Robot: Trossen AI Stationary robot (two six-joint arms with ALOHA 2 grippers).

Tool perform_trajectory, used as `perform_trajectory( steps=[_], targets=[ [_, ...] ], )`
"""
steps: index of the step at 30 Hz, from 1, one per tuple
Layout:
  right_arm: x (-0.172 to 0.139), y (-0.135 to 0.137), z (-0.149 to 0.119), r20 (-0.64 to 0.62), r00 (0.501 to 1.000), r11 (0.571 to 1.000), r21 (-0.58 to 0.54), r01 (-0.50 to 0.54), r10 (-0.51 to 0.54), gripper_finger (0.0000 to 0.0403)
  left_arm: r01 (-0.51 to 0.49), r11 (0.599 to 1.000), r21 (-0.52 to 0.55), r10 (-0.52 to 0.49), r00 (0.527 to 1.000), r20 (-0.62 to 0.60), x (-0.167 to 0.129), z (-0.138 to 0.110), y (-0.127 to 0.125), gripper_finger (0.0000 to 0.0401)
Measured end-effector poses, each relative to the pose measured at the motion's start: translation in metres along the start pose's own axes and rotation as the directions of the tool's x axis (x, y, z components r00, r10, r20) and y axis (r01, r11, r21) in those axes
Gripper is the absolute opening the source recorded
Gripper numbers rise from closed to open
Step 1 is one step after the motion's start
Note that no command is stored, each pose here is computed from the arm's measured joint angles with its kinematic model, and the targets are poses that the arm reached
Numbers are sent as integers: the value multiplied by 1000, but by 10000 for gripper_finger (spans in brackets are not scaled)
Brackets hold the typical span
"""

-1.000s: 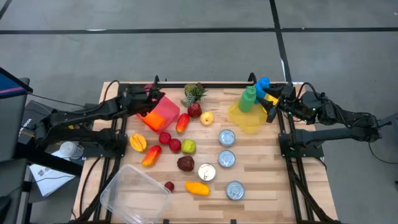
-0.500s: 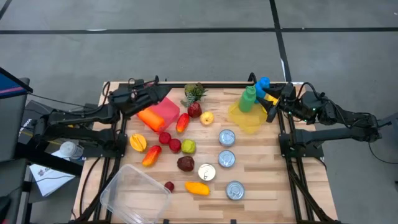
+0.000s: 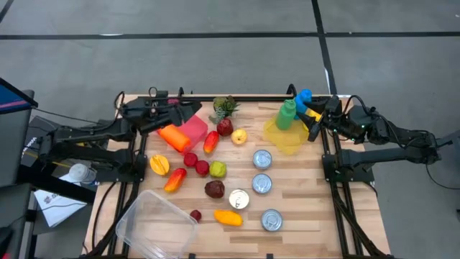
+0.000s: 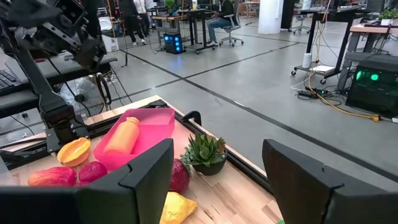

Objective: Pick & Place Food Item
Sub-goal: Put the orange tumbler into the yellow bin

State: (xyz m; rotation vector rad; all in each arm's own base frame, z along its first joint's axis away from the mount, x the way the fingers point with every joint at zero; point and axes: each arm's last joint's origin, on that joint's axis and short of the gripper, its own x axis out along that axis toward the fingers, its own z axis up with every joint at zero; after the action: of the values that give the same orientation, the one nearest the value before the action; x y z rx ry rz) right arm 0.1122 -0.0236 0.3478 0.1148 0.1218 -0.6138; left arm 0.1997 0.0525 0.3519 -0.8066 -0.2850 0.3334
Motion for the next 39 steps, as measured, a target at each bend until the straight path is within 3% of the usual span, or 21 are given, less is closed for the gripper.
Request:
perform_trajectory(
  steps=[5, 10, 16, 19, 25, 31, 34, 36, 39],
  targets=[
    [0, 0, 0, 0, 1000, 1000, 4, 0, 0, 238, -164, 969, 183, 187, 975, -120, -2, 12, -10, 335],
    [0, 0, 0, -2, 1000, 1000, 18, 1, -1, 238, -369, 871, 323, 427, 895, -129, -4, 21, -13, 336],
    [0, 0, 0, -4, 1000, 1000, 17, 1, -1, 238, -557, 709, 433, 664, 734, -144, 1, 9, 7, 337],
    [0, 0, 0, -4, 1000, 1000, 17, 2, -1, 238, -627, 614, 480, 765, 622, -166, 4, 1, 23, 337],
    [0, 0, -1, -7, 1000, 1000, 23, 2, -2, 238, -787, 389, 478, 921, 349, -173, 10, -7, 61, 337],
    [0, 0, -1, -8, 1000, 999, 40, 2, -2, 238, -865, 243, 439, 965, 168, -203, 15, -7, 89, 337],
    [0, 0, -1, -8, 1000, 999, 40, 2, -2, 238, -913, 138, 384, 975, 58, -213, 10, -8, 99, 337],
    [0, 0, -1, -8, 1000, 999, 40, 2, -2, 238, -943, 87, 322, 978, 20, -205, 8, -9, 103, 337],
    [0, 0, -1, -11, 1000, 999, 38, 3, -3, 238, -971, 46, 234, 979, -3, -204, 4, -14, 109, 337]
  ],
)
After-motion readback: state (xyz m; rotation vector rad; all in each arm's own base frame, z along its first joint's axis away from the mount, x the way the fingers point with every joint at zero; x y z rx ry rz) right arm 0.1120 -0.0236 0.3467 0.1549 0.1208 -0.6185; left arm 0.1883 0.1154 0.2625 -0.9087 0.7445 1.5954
